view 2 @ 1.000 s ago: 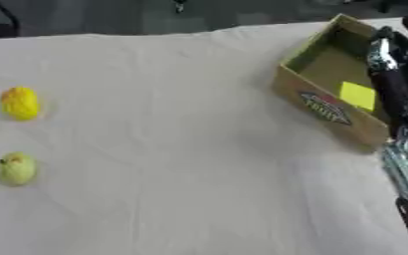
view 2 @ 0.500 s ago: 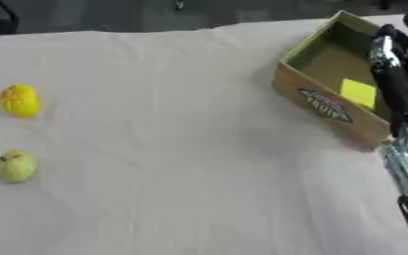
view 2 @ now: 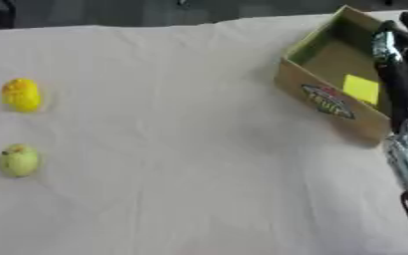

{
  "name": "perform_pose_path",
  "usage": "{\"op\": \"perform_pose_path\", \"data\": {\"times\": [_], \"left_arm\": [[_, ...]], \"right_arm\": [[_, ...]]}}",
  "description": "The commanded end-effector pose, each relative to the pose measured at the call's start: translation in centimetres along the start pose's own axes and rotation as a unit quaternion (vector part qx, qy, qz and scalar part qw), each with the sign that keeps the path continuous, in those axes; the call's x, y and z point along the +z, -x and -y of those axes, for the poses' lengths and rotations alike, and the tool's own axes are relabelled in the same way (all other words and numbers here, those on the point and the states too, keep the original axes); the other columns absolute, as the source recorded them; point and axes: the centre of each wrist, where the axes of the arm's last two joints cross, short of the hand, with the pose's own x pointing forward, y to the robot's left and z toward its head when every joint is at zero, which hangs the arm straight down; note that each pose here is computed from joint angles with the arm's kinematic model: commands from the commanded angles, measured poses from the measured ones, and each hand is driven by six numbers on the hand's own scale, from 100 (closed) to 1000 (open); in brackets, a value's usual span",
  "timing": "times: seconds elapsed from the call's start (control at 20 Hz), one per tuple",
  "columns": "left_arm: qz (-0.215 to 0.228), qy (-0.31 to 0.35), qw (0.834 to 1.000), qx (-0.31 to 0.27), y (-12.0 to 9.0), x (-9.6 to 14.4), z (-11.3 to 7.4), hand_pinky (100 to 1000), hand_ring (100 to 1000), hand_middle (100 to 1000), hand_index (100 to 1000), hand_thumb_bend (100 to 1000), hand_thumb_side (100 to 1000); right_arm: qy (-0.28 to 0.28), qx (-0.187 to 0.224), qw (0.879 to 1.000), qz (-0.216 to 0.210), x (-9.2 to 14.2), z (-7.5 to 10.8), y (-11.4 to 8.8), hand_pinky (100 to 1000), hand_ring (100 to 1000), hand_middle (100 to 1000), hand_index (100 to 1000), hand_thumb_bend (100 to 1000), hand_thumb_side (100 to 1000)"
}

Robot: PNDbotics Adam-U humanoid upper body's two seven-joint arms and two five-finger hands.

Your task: Pick up the objects with one hand, pass them to the other hand, and then place them into the box on the other side of the table.

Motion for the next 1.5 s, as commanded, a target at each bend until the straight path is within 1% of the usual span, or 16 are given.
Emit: {"op": "perform_pose_path", "data": {"times": [0.05, 0.15, 0.2, 0.4, 0.5, 0.65, 0.7, 0.8, 0.95, 1.05, 1.15, 1.2, 1.35, 1.4, 1.45, 1.5], "left_arm": [[0.039, -0.011, 0.999, -0.025, -1.34, -0.9, -0.49, 752, 806, 731, 854, 460, 1000], [0.041, -0.015, 0.999, -0.033, -1.3, -0.86, -0.4, 752, 806, 731, 854, 460, 1000], [0.042, -0.017, 0.998, -0.035, -1.31, -0.87, -0.41, 681, 782, 765, 895, 397, 1000], [0.053, -0.052, 0.995, -0.062, -1.28, -1.2, -1.13, 736, 818, 784, 940, 394, 1000], [0.055, -0.054, 0.994, -0.078, -1.29, -1.08, -0.92, 732, 813, 762, 918, 323, 1000], [0.064, -0.048, 0.992, -0.094, -1.33, -0.89, -0.59, 709, 791, 726, 865, 274, 1000], [0.065, -0.048, 0.992, -0.096, -1.31, -0.86, -0.55, 690, 771, 689, 832, 358, 944], [0.066, -0.051, 0.992, -0.095, -1.28, -0.81, -0.53, 671, 746, 659, 795, 442, 886], [0.064, -0.052, 0.993, -0.089, -1.26, -0.76, -0.49, 648, 717, 657, 786, 503, 812], [0.064, -0.049, 0.993, -0.085, -1.2, -0.67, -0.44, 665, 726, 646, 788, 552, 696], [0.06, -0.046, 0.994, -0.082, -1.07, -0.59, -0.43, 688, 737, 635, 779, 550, 575], [0.058, -0.047, 0.994, -0.08, -1.0, -0.57, -0.45, 689, 739, 634, 777, 557, 557], [0.055, -0.059, 0.994, -0.072, -0.81, -0.5, -0.6, 689, 739, 644, 773, 528, 645], [0.055, -0.063, 0.994, -0.071, -0.75, -0.49, -0.64, 689, 739, 644, 773, 528, 645], [0.056, -0.066, 0.994, -0.072, -0.72, -0.5, -0.7, 671, 722, 622, 762, 519, 704], [0.058, -0.07, 0.993, -0.076, -0.69, -0.51, -0.76, 665, 710, 611, 753, 521, 709]], "right_arm": [[-0.007, 0.007, 1.0, 0.019, -0.5, 0.44, -1.1, 1000, 963, 977, 1000, 100, 563], [-0.007, 0.008, 1.0, 0.019, -0.51, 0.44, -1.11, 1000, 963, 977, 1000, 100, 563], [-0.007, 0.007, 1.0, 0.019, -0.5, 0.45, -1.1, 1000, 964, 980, 1000, 100, 563], [0.001, 0.003, 1.0, 0.027, -0.52, 0.48, -1.11, 1000, 1000, 1000, 1000, 100, 565], [-0.001, 0.003, 0.999, 0.036, -0.55, 0.44, -1.14, 1000, 1000, 1000, 1000, 100, 571], [-0.013, 0.011, 0.999, 0.048, -0.59, 0.41, -1.19, 1000, 1000, 1000, 1000, 100, 579], [-0.015, 0.015, 0.999, 0.049, -0.57, 0.4, -1.17, 1000, 1000, 1000, 1000, 100, 587], [-0.02, 0.02, 0.998, 0.047, -0.51, 0.36, -1.11, 1000, 1000, 1000, 1000, 100, 595], [-0.028, 0.019, 0.998, 0.045, -0.4, 0.25, -1.0, 1000, 1000, 1000, 1000, 100, 598], [-0.029, 0.017, 0.999, 0.042, -0.37, 0.23, -0.97, 1000, 1000, 1000, 1000, 100, 598], [-0.024, 0.018, 0.999, 0.038, -0.36, 0.29, -0.96, 1000, 991, 1000, 1000, 100, 585], [-0.02, 0.02, 0.999, 0.035, -0.35, 0.31, -0.94, 1000, 982, 1000, 1000, 100, 582], [-0.008, 0.028, 0.999, 0.02, -0.26, 0.28, -0.86, 1000, 974, 1000, 1000, 100, 579], [-0.006, 0.03, 0.999, 0.018, -0.26, 0.24, -0.86, 1000, 974, 1000, 1000, 100, 579], [-0.006, 0.031, 0.999, 0.015, -0.23, 0.21, -0.84, 1000, 957, 978, 1000, 100, 574], [-0.004, 0.032, 0.999, 0.013, -0.19, 0.2, -0.8, 1000, 947, 966, 1000, 100, 573]]}}
